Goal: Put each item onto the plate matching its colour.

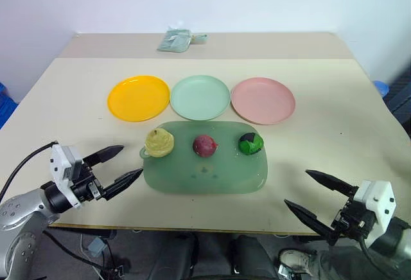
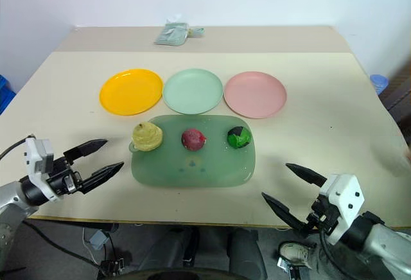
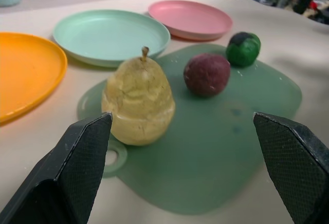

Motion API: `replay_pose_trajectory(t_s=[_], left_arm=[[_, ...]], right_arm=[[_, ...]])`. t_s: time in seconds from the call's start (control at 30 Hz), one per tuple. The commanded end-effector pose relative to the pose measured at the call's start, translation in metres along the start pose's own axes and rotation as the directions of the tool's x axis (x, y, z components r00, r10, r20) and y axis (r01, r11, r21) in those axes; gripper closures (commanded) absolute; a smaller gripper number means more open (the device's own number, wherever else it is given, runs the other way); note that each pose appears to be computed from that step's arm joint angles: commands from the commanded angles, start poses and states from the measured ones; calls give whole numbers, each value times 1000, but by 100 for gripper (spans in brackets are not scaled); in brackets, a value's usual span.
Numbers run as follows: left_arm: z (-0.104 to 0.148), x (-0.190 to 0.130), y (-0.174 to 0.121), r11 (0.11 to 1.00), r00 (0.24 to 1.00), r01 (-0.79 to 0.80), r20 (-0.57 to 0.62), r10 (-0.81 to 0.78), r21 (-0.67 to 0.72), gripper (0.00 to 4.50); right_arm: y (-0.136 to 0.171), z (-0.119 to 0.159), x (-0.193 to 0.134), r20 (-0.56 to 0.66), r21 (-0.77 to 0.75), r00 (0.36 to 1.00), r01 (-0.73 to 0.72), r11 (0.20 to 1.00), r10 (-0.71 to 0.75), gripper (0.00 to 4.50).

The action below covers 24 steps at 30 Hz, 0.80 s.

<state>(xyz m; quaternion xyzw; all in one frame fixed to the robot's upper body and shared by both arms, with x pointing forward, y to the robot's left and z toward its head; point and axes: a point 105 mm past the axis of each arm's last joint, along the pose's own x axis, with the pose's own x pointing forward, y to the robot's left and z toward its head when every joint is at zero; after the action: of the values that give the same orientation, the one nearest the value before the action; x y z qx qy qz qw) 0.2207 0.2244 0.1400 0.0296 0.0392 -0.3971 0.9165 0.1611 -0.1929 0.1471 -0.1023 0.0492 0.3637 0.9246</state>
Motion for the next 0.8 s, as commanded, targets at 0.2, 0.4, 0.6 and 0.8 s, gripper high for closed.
replay_pose_trajectory(t_s=[0.2, 0.4, 0.6, 0.8], left_arm=[[4, 0, -1, 999, 999, -35, -16, 35, 9, 0], [7, 7, 2, 996, 997, -75, -1, 75, 47, 0], [10, 20, 6, 991, 991, -129, 37, 127, 48, 0], [4, 48, 13, 979, 979, -204, 20, 204, -10, 0]], right_arm=[[0, 10, -8, 26, -28, 1000, 1, 1000, 0, 4], [4, 11, -9, 35, -35, 999, -19, 999, 20, 4], [16, 21, -2, 102, -57, 991, -83, 995, 89, 4], [28, 36, 23, 183, -113, 962, -185, 976, 203, 4]])
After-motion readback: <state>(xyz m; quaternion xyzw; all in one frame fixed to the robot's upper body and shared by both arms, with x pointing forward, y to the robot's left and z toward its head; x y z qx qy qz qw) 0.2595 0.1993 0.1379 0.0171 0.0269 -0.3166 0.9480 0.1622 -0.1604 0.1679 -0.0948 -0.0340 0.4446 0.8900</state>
